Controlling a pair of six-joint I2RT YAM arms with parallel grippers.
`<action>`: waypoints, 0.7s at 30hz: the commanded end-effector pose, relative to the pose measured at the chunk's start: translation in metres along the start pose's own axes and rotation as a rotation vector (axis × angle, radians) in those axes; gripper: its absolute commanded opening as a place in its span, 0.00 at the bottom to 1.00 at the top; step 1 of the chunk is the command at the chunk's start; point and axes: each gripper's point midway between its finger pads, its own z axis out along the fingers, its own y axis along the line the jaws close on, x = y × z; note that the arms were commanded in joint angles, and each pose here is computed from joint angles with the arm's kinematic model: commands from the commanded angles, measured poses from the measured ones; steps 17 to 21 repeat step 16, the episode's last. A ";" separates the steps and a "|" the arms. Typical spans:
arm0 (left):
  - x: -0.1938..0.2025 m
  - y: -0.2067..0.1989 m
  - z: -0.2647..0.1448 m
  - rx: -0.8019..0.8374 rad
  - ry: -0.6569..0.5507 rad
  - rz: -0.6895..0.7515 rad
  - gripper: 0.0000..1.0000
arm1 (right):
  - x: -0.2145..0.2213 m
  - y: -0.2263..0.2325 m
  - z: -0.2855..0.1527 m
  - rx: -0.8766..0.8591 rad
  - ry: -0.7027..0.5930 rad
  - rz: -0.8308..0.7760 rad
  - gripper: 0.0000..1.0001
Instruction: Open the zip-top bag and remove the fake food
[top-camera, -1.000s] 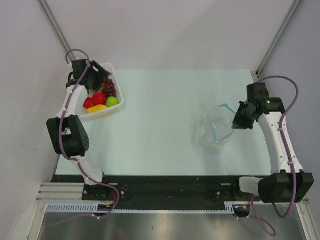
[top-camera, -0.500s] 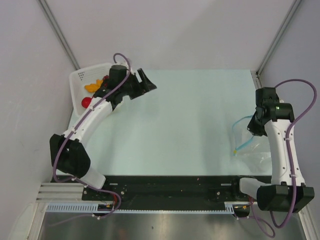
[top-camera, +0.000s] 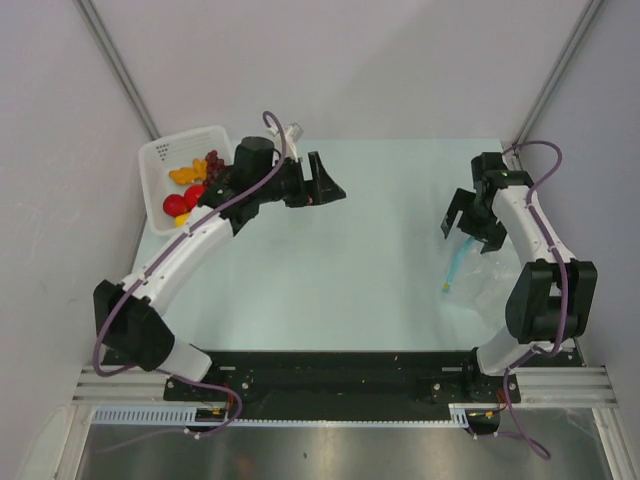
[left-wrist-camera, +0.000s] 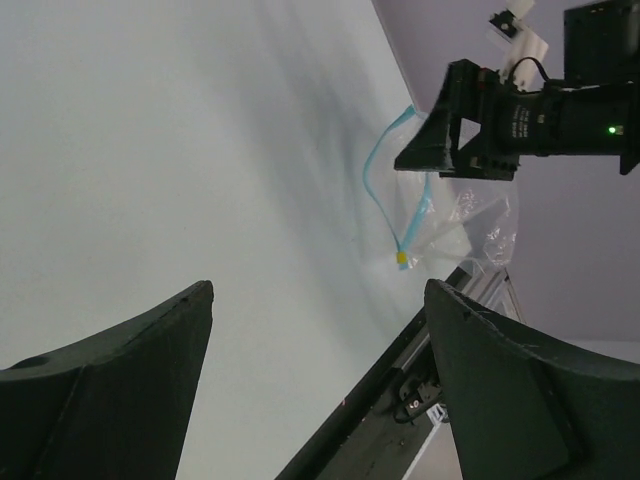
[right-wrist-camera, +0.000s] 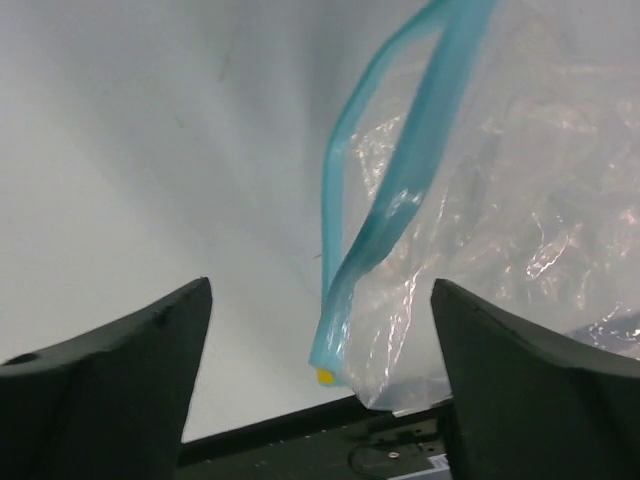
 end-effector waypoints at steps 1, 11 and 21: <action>-0.010 -0.037 -0.035 0.107 -0.078 0.066 0.92 | -0.023 0.038 -0.057 -0.161 -0.167 -0.045 1.00; 0.025 -0.075 -0.087 0.313 -0.189 -0.127 0.99 | 0.054 0.096 -0.144 -0.512 -0.230 -0.254 1.00; 0.017 -0.099 -0.127 0.446 -0.330 -0.122 1.00 | 0.073 0.117 -0.196 -0.788 -0.259 -0.258 0.99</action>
